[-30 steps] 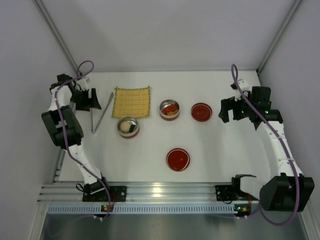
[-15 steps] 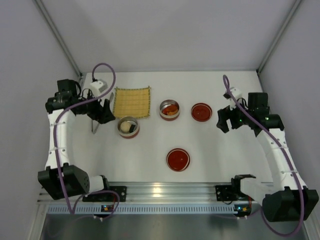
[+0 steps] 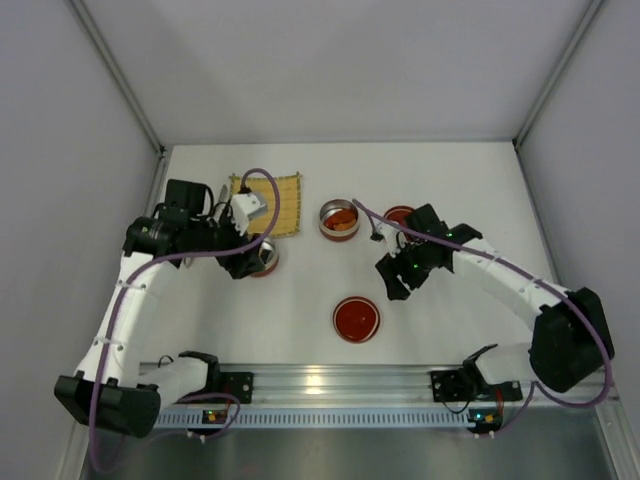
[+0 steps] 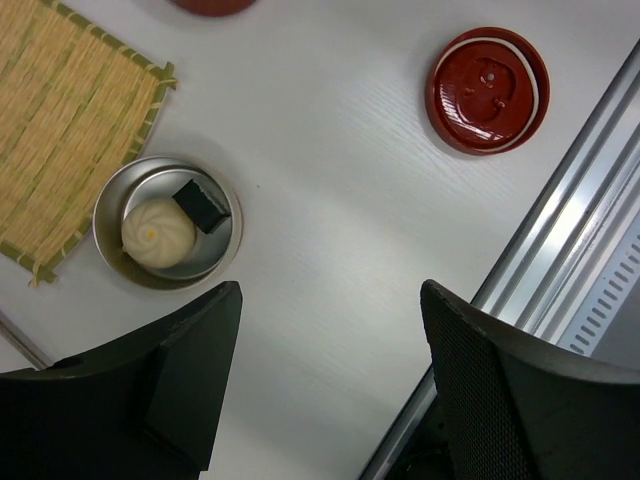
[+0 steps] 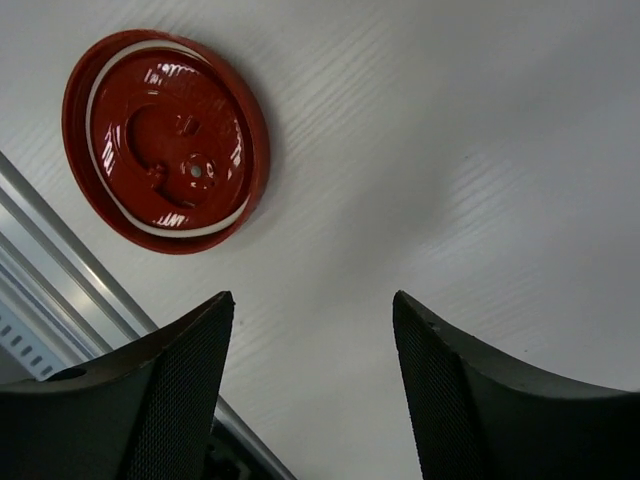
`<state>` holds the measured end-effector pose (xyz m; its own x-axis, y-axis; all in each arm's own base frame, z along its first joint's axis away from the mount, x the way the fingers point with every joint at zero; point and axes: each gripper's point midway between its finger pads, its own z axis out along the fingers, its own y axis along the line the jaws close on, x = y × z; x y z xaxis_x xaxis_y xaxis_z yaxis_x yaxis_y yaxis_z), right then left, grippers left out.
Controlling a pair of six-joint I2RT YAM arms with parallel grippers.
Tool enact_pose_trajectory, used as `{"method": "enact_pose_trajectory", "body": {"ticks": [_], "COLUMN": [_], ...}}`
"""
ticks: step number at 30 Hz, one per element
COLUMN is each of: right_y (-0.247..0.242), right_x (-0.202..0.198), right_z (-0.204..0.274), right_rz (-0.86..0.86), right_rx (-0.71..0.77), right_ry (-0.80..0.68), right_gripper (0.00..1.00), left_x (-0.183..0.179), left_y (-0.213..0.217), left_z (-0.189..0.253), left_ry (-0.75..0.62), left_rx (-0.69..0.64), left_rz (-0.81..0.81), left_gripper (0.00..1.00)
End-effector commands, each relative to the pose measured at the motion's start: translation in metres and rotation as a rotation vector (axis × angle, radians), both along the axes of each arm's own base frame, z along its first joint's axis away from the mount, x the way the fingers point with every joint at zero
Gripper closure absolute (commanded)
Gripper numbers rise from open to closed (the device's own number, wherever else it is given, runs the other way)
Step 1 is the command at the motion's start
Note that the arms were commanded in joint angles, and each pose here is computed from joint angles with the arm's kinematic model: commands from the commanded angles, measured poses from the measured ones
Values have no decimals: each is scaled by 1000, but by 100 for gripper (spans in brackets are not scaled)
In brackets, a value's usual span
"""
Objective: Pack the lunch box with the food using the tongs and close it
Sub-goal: Pick up the box lid from the center of the board.
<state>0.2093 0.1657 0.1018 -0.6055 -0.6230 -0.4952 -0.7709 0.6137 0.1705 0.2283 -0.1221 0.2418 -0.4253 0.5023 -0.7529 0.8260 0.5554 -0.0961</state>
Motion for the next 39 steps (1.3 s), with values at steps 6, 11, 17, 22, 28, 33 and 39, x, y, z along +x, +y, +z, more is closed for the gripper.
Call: {"method": "enact_pose_trajectory", "body": {"ticks": [6,11,17,22,28,33,39], "right_y": [31,46,55,61,64,58,83], "right_x": [6,6,5,0,3,7,-1], "right_z": [-41,-46,-44,-58,-73,-90,-73], "right_rz": [-4,4,4,22,20,-7,26], "right_rx": [-53,-17,13,-18,-101,-169,-34], "right_ry": [158,231,267,296,245,231,342], "right_gripper": [38,38,37,38,49,76,100], "left_x": [-11,-19,-18,-18,-23,-35,-40], "left_y": [-25,-34,-31,-29,-30,-37,-73], "left_z": [-8,-16,-30,-26,-28,-33,-31], "left_ry": [-99,-183,-267,-306,-321,-313,-411], "left_rx": [142,180,271,279,283,312,316], "left_rz": [-104,-165,-217,-233,-280,-408,-511], "left_gripper": [23,23,23,23,23,25,26]}}
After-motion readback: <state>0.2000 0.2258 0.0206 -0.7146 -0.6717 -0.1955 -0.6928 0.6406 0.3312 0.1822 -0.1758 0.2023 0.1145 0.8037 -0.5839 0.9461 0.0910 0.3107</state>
